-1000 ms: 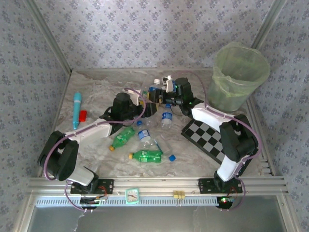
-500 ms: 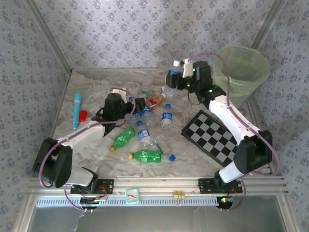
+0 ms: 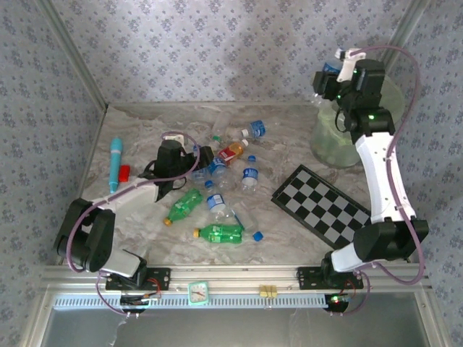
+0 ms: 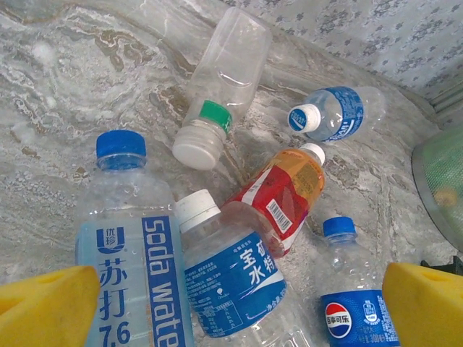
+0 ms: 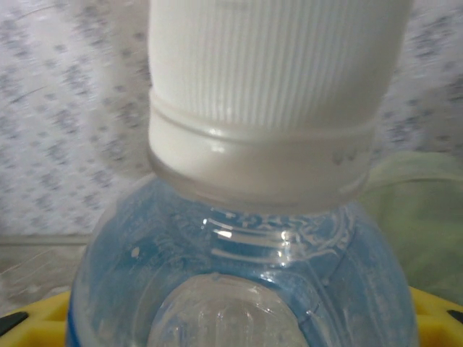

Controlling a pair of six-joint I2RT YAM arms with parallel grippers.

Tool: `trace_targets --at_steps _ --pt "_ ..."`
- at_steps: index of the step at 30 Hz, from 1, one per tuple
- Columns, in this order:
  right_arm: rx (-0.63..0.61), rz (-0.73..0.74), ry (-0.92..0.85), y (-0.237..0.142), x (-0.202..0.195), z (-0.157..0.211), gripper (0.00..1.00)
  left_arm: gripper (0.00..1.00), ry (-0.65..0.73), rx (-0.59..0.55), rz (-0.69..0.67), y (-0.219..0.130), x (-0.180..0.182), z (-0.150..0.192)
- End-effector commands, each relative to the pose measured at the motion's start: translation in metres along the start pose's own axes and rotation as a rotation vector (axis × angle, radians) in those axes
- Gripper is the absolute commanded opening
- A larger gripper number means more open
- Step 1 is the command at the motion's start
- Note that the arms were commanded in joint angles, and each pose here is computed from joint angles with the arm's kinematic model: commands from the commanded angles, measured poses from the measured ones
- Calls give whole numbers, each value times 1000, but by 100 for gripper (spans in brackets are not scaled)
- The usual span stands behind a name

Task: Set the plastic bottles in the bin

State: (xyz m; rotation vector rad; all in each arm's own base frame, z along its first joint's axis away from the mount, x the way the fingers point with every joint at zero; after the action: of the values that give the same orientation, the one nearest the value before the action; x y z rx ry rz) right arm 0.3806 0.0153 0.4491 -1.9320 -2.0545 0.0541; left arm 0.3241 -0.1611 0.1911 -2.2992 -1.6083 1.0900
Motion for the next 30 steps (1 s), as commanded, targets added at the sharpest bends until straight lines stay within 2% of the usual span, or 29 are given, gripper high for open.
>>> trace_targets --at_steps 1,7,12,19,30 --pt "-50 149 -39 -7 -25 -14 56 100 -40 -20 -40 2 2 -6" --pt "-10 311 -27 14 -73 -7 55 100 -54 -51 -97 -5 10 -3" --pt "69 378 -2 34 -103 8 55 100 -80 -63 -81 -6 12 0" --pt "243 381 54 61 -127 47 55 100 -88 -18 -50 0 8 0" --pt "513 304 132 106 -139 106 56 100 -72 -9 -36 3 3 -7"
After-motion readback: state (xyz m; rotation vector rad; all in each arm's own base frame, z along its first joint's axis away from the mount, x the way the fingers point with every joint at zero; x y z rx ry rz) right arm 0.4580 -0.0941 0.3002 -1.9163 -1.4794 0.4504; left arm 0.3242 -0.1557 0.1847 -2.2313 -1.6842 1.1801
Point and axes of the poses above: each hand's point on the last joint's axis, 136 mm out from that joint toward the fingers, its own y axis out along the fingers, its own x axis along the line the jaws close on, z = x × y, the point moved 8 cm from there along -y, back along the fingers, and after that the axes turned 5 degrees about y, right-handed, at the moved point
